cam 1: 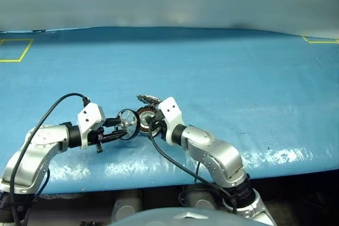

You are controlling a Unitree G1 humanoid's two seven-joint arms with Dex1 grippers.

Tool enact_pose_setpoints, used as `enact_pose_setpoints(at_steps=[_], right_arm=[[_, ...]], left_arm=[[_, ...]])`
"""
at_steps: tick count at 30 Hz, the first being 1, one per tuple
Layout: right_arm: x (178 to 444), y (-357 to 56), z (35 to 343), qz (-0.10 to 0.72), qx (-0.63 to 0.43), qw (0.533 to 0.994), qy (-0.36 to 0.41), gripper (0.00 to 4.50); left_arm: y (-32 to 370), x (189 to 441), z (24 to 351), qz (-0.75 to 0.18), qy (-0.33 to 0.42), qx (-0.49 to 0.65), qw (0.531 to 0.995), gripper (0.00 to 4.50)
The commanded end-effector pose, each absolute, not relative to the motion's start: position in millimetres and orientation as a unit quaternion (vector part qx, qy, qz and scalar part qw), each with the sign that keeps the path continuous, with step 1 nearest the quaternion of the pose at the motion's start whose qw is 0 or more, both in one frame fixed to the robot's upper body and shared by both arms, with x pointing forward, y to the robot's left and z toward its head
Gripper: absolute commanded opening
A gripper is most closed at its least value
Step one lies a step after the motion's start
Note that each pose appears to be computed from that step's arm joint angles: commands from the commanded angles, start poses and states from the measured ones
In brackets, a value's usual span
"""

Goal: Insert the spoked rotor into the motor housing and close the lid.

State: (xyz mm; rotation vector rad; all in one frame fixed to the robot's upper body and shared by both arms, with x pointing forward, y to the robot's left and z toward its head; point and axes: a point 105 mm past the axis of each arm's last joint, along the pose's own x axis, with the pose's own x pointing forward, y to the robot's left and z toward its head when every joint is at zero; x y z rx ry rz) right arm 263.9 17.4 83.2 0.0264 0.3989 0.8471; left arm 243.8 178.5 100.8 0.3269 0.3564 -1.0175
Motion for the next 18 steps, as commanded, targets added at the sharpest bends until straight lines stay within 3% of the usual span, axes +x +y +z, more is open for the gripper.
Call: enact_pose_setpoints(at_steps=[1,10,18], right_arm=[[265,22,86,0.411,0.015,0.893,0.182,0.00],[270,21,77,0.396,0.005,0.897,0.198,0.00],[259,13,108,0.427,0.032,0.895,0.122,0.00]], left_arm=[[179,245,107,-0.485,0.156,0.167,0.844,1.51],[179,243,106,-0.485,0.157,0.167,0.844,1.51],[176,254,115,-0.511,0.164,0.184,0.824,1.51]])
